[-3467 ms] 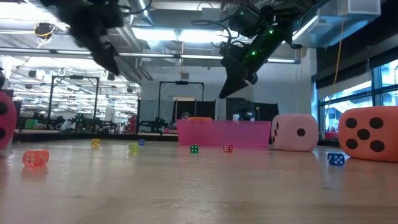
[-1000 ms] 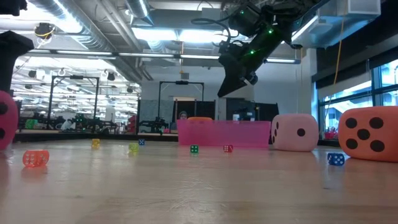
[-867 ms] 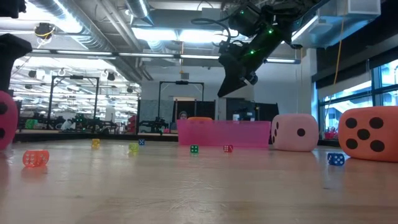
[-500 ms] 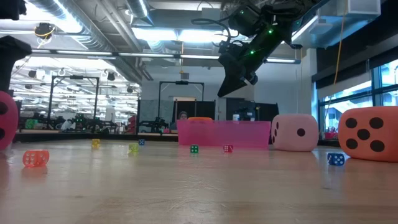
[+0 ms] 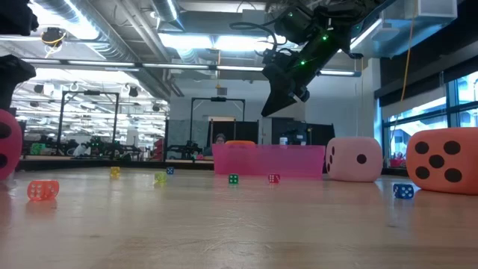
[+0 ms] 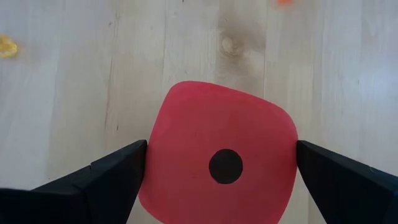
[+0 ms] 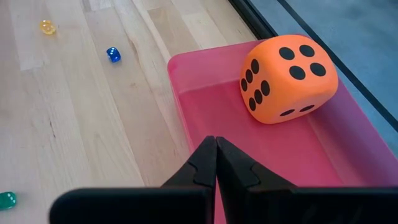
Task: Pick & Place Dice
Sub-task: Put the large red die into the red bin
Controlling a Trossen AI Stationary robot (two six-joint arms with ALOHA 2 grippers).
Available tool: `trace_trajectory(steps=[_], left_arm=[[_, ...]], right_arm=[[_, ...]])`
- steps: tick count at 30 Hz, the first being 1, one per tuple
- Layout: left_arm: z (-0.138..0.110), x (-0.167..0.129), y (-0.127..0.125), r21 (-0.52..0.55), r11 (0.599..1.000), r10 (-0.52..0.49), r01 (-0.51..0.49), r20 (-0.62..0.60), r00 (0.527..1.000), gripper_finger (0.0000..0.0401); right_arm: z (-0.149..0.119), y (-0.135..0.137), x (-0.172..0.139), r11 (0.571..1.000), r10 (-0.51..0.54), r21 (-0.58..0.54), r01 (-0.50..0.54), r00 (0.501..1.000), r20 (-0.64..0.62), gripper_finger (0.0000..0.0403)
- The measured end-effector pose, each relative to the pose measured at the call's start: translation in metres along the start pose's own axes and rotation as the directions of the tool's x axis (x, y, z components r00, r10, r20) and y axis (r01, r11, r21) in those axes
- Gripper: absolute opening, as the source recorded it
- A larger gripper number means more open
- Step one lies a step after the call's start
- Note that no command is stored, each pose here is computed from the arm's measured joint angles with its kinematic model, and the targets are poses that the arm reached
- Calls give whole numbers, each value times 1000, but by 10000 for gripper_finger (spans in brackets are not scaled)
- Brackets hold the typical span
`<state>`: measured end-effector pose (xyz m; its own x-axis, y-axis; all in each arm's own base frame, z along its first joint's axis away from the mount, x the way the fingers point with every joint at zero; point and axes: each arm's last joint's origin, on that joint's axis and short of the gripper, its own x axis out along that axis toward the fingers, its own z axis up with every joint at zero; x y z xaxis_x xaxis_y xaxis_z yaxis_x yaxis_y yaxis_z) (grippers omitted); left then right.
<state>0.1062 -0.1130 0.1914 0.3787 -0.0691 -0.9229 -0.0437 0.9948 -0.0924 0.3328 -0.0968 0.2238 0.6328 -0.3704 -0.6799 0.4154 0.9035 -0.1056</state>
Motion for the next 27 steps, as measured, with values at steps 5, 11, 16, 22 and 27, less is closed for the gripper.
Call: trace_trajectory(steps=[5, 11, 16, 22, 27], left_arm=[[4, 0, -6, 78, 995, -58, 55, 43, 997, 400], [13, -1, -10, 111, 989, -111, 99, 108, 988, 400], [11, 1, -4, 16, 990, -141, 141, -21, 990, 400], [7, 2, 3, -101, 986, -144, 130, -139, 980, 400], [5, 2, 4, -119, 985, -140, 121, -167, 976, 400]], right_arm=[[0, 0, 0, 1000, 0, -6, 0, 1000, 0, 9], [0, 0, 0, 1000, 0, -22, 0, 1000, 0, 9], [0, 0, 0, 1000, 0, -22, 0, 1000, 0, 9], [0, 0, 0, 1000, 0, -25, 0, 1000, 0, 9], [0, 0, 0, 999, 0, -44, 0, 1000, 0, 9]])
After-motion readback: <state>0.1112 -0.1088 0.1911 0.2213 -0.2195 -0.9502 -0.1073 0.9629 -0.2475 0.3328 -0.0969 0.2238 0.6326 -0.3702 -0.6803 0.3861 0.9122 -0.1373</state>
